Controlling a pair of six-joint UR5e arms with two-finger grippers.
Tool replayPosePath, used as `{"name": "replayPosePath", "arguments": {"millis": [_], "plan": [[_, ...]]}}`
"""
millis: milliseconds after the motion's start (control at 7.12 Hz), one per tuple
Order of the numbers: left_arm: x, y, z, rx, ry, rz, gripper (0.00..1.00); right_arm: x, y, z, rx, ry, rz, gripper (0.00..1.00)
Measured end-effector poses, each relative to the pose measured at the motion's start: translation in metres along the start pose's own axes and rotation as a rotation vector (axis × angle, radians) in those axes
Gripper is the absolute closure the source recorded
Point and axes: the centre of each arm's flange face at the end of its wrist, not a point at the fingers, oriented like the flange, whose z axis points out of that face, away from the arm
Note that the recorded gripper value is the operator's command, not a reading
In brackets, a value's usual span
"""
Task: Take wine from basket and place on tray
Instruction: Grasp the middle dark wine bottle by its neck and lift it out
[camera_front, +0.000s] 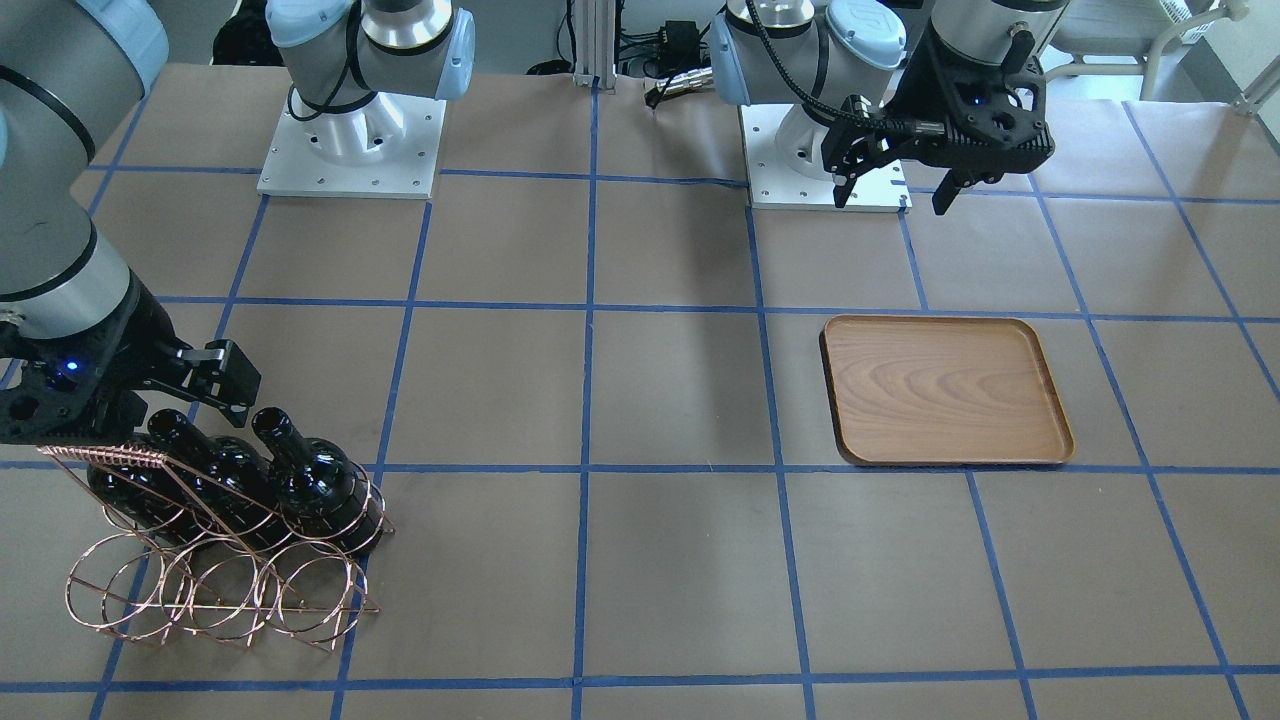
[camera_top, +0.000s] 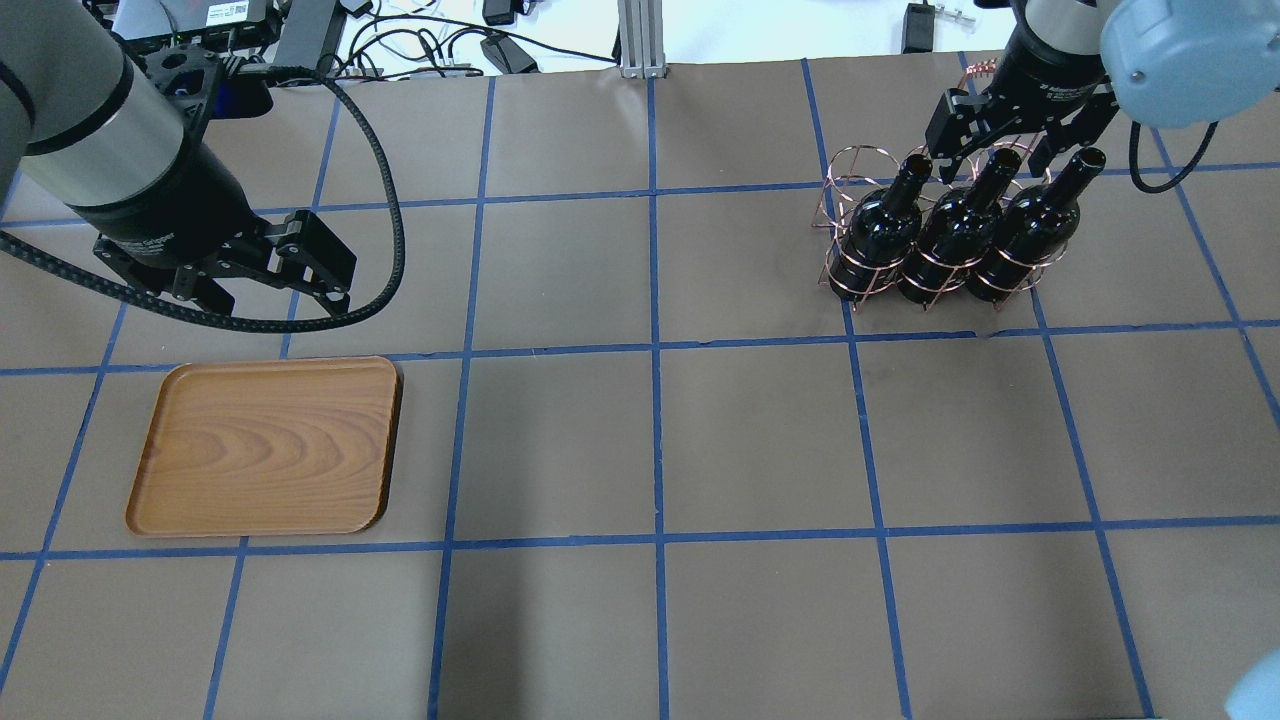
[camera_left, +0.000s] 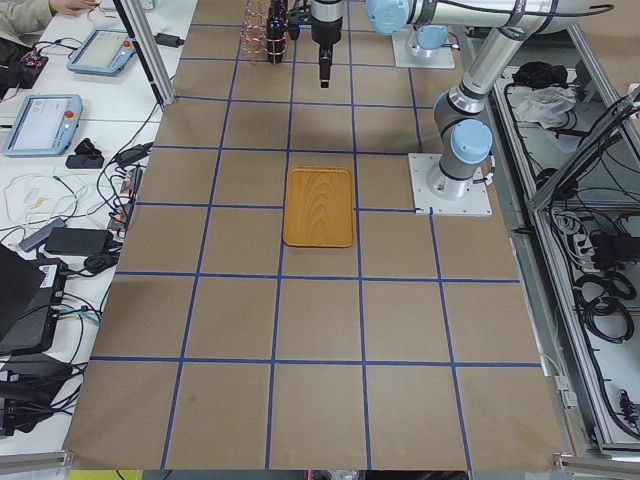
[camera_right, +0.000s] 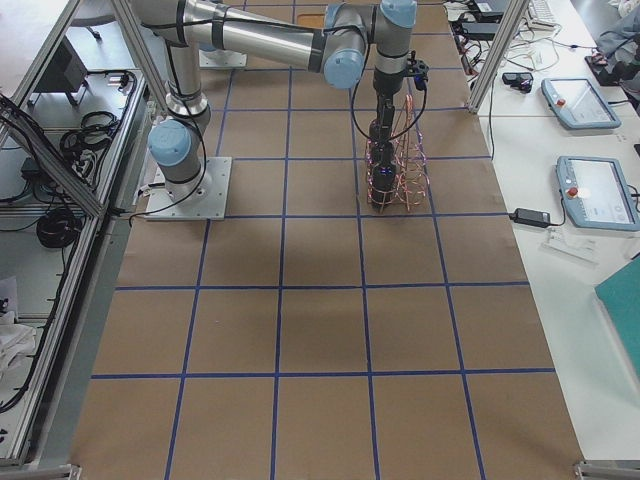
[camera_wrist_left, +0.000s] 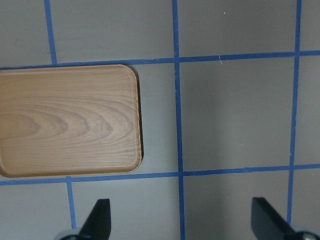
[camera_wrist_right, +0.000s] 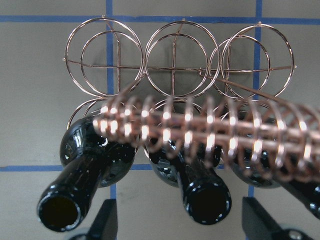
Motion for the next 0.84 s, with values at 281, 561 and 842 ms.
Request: {"name": "replayPosePath", "arguments": {"millis": [281,561,842], "plan": [[-0.0002,-0.0002,0.0010,-0.002,-0.002,-0.002,0.00,0.0104,-0.0035,0.0085,-0.011,-0.001,0.015,0.69],[-0.0004,0.0005,0.0024,-0.006,-0.005,-0.003,0.00,0.0139,-0.0053,0.0137,-0.020,-0.001,0.020,0.95],[-0.0006,0.0008,0.0033,-0.009,-0.007,0.000,0.00,0.0148,-0.0057,0.0094,-0.012,0.001,0.024,0.95]]}}
